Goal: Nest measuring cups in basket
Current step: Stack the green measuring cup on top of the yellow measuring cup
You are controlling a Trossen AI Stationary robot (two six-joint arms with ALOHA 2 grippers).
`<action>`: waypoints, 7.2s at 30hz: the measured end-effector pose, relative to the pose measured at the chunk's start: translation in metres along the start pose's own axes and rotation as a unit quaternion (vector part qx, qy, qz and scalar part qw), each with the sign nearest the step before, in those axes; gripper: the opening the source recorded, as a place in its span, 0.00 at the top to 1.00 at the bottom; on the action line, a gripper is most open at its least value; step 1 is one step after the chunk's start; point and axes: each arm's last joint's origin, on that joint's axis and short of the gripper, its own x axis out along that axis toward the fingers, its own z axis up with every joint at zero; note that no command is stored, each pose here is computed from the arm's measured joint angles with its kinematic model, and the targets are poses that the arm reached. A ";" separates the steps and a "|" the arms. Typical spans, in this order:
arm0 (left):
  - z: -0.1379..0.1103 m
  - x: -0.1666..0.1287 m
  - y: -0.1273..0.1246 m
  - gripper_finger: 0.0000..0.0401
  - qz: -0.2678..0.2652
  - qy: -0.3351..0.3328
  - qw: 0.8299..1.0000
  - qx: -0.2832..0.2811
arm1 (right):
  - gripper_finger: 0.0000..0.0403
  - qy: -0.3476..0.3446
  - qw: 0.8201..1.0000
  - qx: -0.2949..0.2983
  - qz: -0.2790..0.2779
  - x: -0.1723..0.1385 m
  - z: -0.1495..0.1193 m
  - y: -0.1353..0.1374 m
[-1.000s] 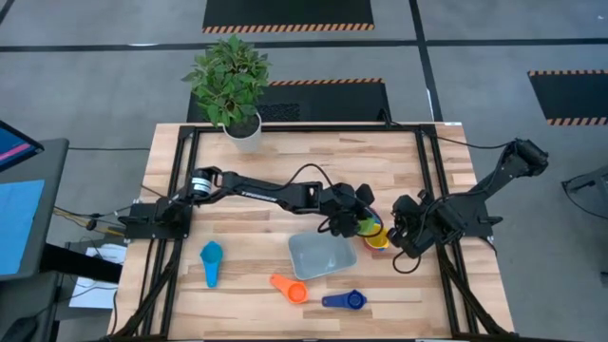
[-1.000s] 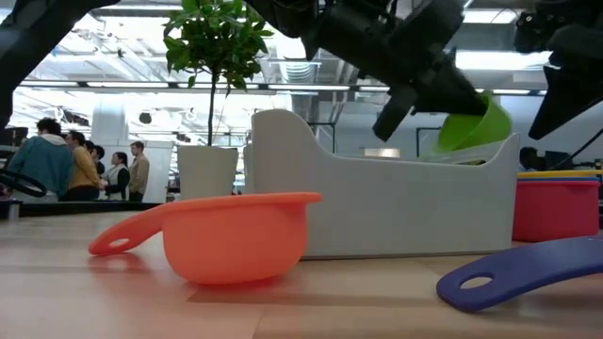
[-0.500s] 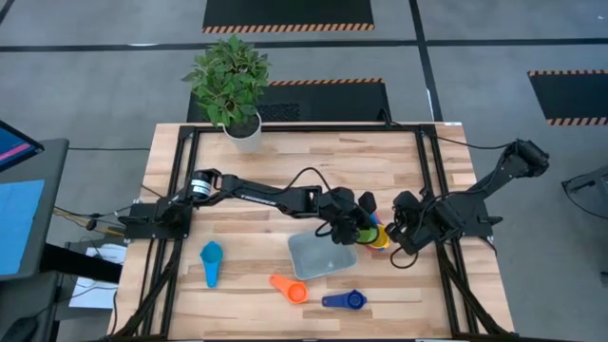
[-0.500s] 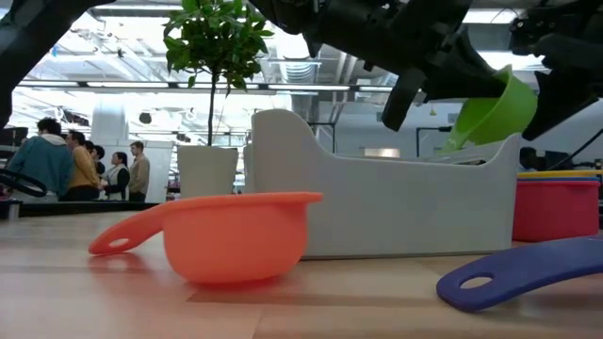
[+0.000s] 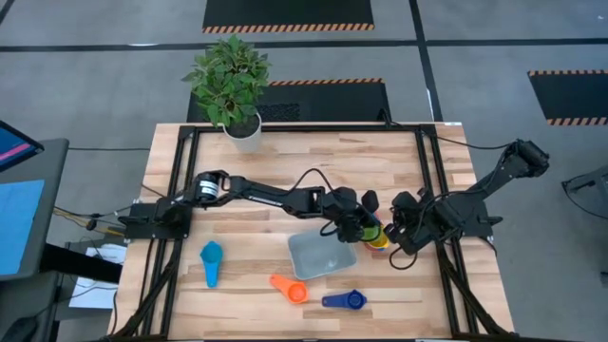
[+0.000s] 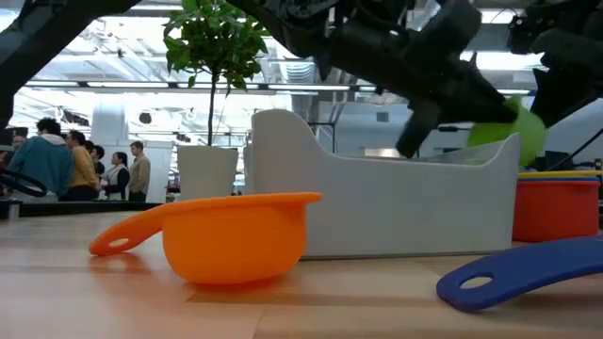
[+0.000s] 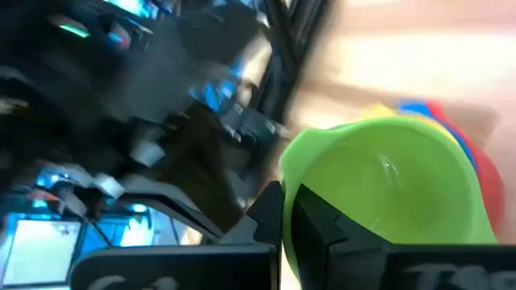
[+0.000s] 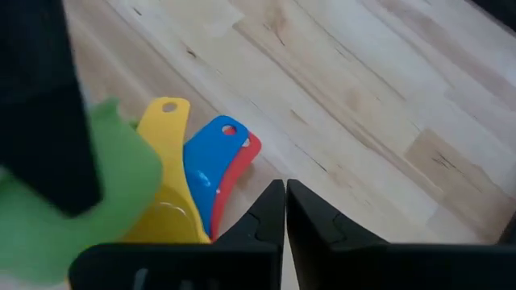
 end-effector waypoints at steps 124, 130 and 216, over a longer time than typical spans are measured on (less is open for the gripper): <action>0.020 -0.263 -0.048 1.00 -0.024 0.471 0.765 -0.439 | 0.95 -0.023 0.993 -0.044 0.103 0.007 -0.044 0.049; 0.021 -0.260 -0.045 1.00 -0.021 0.459 0.781 -0.423 | 0.95 -0.011 0.993 -0.036 0.109 0.010 -0.048 0.055; 0.017 -0.264 -0.047 1.00 -0.009 0.492 0.781 -0.384 | 0.96 0.182 0.974 -0.120 0.056 0.093 0.062 0.088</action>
